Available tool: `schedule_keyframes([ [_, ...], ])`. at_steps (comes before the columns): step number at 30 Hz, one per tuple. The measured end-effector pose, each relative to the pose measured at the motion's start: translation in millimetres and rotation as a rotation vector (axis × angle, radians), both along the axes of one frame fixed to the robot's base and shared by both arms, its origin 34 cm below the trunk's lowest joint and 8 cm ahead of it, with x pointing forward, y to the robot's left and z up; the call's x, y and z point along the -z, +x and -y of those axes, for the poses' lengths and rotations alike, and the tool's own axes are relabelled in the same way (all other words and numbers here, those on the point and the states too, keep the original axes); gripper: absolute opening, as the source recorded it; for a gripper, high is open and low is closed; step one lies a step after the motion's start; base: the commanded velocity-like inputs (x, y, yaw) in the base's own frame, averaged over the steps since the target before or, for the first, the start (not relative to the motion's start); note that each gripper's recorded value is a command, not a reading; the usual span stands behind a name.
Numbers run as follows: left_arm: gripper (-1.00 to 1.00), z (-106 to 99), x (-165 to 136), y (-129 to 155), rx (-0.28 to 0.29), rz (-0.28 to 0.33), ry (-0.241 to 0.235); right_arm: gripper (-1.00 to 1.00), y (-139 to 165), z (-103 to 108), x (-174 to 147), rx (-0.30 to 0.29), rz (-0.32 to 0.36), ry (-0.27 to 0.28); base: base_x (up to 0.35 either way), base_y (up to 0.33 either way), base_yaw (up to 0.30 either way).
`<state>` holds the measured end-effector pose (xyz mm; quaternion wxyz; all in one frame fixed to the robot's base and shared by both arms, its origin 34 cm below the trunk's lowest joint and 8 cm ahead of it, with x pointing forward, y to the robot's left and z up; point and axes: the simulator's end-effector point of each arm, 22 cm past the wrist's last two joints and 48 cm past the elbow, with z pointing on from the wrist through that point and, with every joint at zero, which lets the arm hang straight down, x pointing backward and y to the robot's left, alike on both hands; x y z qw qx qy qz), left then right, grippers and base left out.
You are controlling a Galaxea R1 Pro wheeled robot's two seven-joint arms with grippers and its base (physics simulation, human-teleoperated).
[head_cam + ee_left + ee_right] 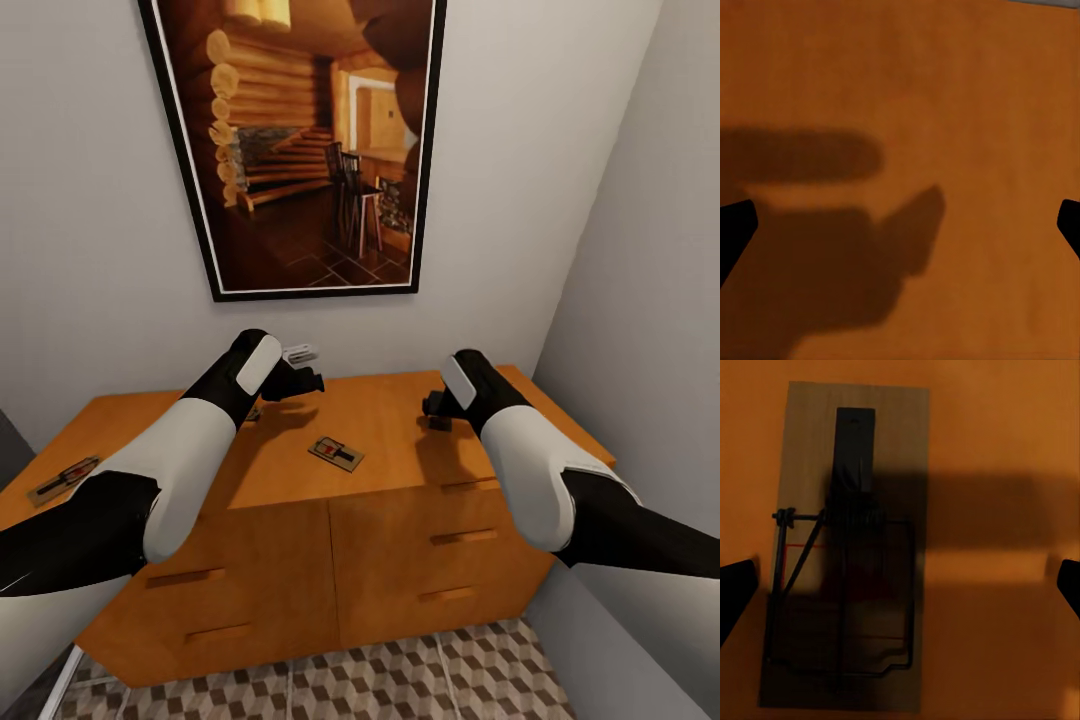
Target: Take the four mousetraps from the cabinet in the bathroom and place them on the bathroom floor. Make sure all four end up on the same floor surface, and ensure that at least two of them are either under or directly next to the same bathroom sink.
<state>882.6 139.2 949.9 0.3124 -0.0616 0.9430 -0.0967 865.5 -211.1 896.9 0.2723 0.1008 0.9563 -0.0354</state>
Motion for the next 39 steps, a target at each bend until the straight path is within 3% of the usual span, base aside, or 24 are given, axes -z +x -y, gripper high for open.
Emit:
schedule_keyframes([
  [10, 1.0, 0.0, -0.4, -0.2, 0.0, 0.001, 0.0, 1.0, -0.6, -0.4, 1.2, 0.0, 0.0, -0.001, 0.0, 0.0, 0.0],
  [11, 1.0, 0.0, -0.4, -0.2, 0.0, 0.001, 0.0, -1.0, -0.6, -0.5, 1.2, 0.0, 0.0, -0.001, 0.0, 0.0, 0.0],
  [15, 1.0, -0.2, -0.4, -0.2, -0.001, 0.001, 0.0, -1.0, -0.1, -2.8, 2.0, 0.002, 0.004, 0.014, 0.0, 0.0, 0.0],
  [23, 1.0, -0.1, -0.8, -0.1, 0.0, 0.002, 0.0, -1.0, 1.5, 3.9, 0.6, 0.004, 0.019, -0.018, 0.0, 0.0, 0.0],
  [34, 1.0, -1.7, 5.5, -2.0, -0.003, -0.013, 0.001, -1.0, 1.8, 6.8, 1.2, 0.01, 0.031, -0.012, 0.0, 0.0, 0.0],
  [37, 1.0, -2.8, 13.0, -4.3, -0.007, -0.03, 0.003, -1.0, 2.1, -1.2, 2.1, -0.025, 0.027, 0.016, 0.0, 0.0, 0.0],
  [39, 1.0, -4.1, 14.4, -2.7, -0.017, -0.023, 0.002, -1.0, 2.6, -11.0, 1.9, -0.054, 0.026, 0.066, 0.0, 0.0, 0.0],
])
